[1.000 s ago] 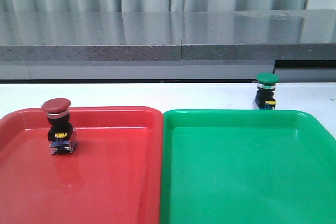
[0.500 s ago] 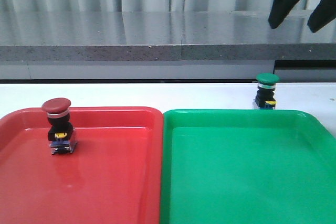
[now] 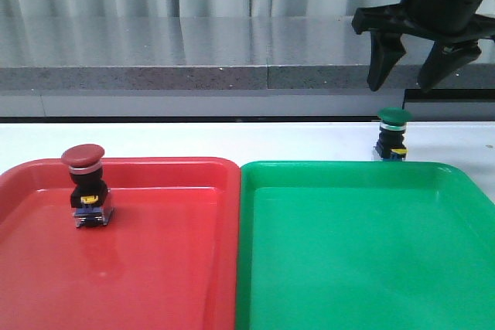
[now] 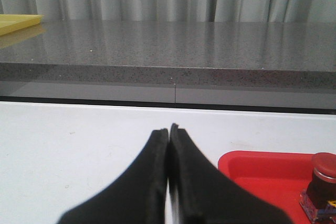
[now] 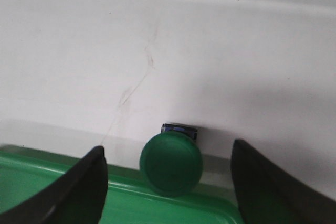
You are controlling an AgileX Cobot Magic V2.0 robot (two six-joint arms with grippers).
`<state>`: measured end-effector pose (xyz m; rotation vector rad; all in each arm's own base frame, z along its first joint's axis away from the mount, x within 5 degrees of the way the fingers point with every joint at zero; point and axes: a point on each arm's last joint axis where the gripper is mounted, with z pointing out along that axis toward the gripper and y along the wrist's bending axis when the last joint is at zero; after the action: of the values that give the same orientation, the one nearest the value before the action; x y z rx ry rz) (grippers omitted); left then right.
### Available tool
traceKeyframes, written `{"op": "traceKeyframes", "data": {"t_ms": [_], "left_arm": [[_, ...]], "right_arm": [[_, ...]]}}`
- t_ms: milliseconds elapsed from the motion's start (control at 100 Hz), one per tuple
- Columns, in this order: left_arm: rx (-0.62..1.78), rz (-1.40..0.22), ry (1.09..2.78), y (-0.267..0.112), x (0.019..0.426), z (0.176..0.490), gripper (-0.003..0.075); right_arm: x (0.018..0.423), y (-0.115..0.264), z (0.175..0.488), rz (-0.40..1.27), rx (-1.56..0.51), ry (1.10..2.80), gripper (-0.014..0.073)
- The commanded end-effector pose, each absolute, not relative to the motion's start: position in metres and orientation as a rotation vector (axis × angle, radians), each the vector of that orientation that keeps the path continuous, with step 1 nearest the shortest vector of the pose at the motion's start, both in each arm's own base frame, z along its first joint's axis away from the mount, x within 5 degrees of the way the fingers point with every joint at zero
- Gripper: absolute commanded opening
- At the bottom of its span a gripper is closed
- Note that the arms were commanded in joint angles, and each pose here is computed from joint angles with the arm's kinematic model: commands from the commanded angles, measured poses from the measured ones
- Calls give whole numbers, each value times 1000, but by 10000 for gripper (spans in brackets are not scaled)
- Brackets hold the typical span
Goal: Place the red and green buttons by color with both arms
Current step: 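Lower the right gripper over the green button and close on it, then lift the green button with the right gripper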
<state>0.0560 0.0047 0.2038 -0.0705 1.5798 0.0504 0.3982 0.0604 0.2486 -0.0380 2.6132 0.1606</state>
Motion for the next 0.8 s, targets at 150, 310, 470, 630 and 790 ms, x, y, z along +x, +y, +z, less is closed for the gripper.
{"op": "traceKeyframes", "data": {"t_ms": [150,310,470,630,790], "left_arm": [[-69,42,1511,4,55,199,-19],[-69,42,1511,4,55,199,-19],[-69,42,1511,4,55,199,-19],[-69,42,1511,4,55,199,-19],[-69,42,1511,4,55,199,-19]], "right_arm": [[408,61,258,157,-54,2532,508],[412,62,247,155,-54,2557,508],[414,62,239,152,-54,2581,507],[413,62,239,152,-54,2585,347],[412,62,241,152,-54,2583,209]]}}
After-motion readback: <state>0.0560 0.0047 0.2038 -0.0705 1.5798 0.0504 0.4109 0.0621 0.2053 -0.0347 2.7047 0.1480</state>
